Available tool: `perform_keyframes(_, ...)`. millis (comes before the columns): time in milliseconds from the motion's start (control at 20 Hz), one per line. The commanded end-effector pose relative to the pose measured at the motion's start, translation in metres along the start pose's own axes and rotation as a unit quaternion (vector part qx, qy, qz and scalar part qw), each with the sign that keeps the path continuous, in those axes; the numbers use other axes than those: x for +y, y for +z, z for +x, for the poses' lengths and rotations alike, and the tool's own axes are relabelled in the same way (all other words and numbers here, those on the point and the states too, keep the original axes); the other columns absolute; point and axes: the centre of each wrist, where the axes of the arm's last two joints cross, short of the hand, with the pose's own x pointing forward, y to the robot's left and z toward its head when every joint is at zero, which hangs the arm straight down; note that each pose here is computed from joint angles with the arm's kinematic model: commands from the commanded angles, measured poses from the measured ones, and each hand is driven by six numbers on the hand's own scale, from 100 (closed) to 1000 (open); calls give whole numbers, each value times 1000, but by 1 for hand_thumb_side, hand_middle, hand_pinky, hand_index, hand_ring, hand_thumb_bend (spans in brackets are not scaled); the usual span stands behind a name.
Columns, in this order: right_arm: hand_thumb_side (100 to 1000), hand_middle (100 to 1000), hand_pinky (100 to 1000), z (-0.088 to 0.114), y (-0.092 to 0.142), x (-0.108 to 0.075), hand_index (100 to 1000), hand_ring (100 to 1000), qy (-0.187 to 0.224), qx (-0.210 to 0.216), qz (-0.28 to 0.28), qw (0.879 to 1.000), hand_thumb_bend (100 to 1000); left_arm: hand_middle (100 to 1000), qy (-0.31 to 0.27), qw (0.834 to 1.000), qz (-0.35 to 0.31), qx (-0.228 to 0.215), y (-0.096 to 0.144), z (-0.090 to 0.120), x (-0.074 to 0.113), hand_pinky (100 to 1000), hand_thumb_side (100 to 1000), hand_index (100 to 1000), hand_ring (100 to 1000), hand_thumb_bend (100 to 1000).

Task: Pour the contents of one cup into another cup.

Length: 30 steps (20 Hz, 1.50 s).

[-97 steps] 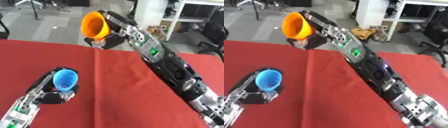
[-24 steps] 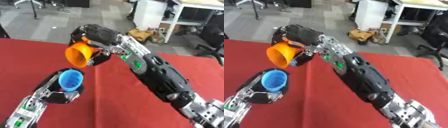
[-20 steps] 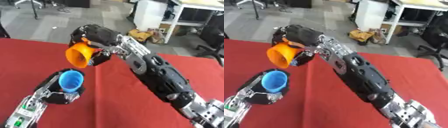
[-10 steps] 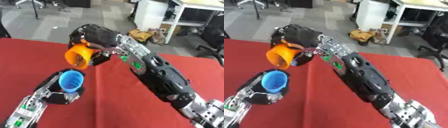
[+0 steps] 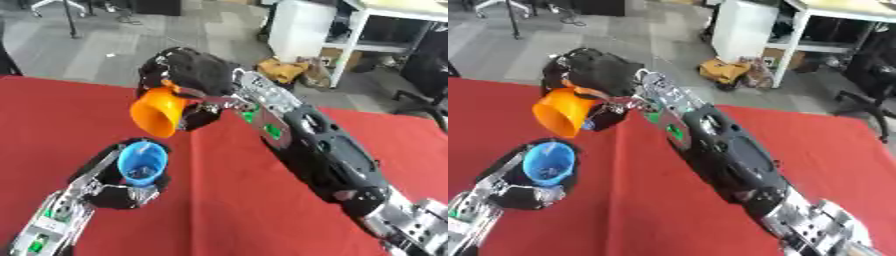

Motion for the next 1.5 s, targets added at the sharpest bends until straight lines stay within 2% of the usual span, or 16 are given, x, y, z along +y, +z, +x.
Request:
perform_keyframes(50,100,482,622,-5,3,-13,636,502,21,1,-5,1000,265,536,-7,1000,-9,-18,-10,10,4,494,100,721,538,210)
perform_keyframes(350,100,482,621,-6,3,-13,637,501,22,3,-6,1000,264,537,-6,1000,-9,-18,-10,10,4,495,100,722,539,214)
perform_keyframes(500,100,480,620,-6,4,-12,637,500,18,5,-7,1000,263,547,-7,1000,-7,-17,-9,9,4,498,100,725,545,249)
perform_keyframes(650,100,478,618,-6,4,-12,637,499,15,6,-8,1000,263,584,-11,1000,-4,-15,-8,8,5,520,100,736,582,362)
perform_keyframes(750,100,477,617,-6,4,-12,637,498,13,7,-7,1000,263,610,-17,1000,-4,-15,-7,7,5,538,100,746,610,548)
perform_keyframes(850,100,477,616,-6,5,-11,637,498,11,7,-7,1000,263,631,-23,1000,-4,-16,-6,5,5,553,100,753,632,665)
perform_keyframes(950,100,476,615,-7,5,-11,637,497,9,8,-6,1000,263,643,-26,1000,-5,-16,-5,3,5,560,100,756,643,717)
perform_keyframes(1300,100,473,612,-8,7,-10,637,494,-2,14,-8,1000,263,652,-26,1000,-5,-14,-2,-1,4,566,100,757,651,736)
perform_keyframes(1350,100,432,567,-10,9,-9,638,451,-4,19,-8,1000,261,655,-28,1000,-4,-13,-1,-1,5,569,100,759,654,725)
perform_keyframes(1500,100,393,528,-22,35,15,648,419,-56,90,-19,994,262,657,-40,999,-4,-11,2,0,9,572,100,760,656,715)
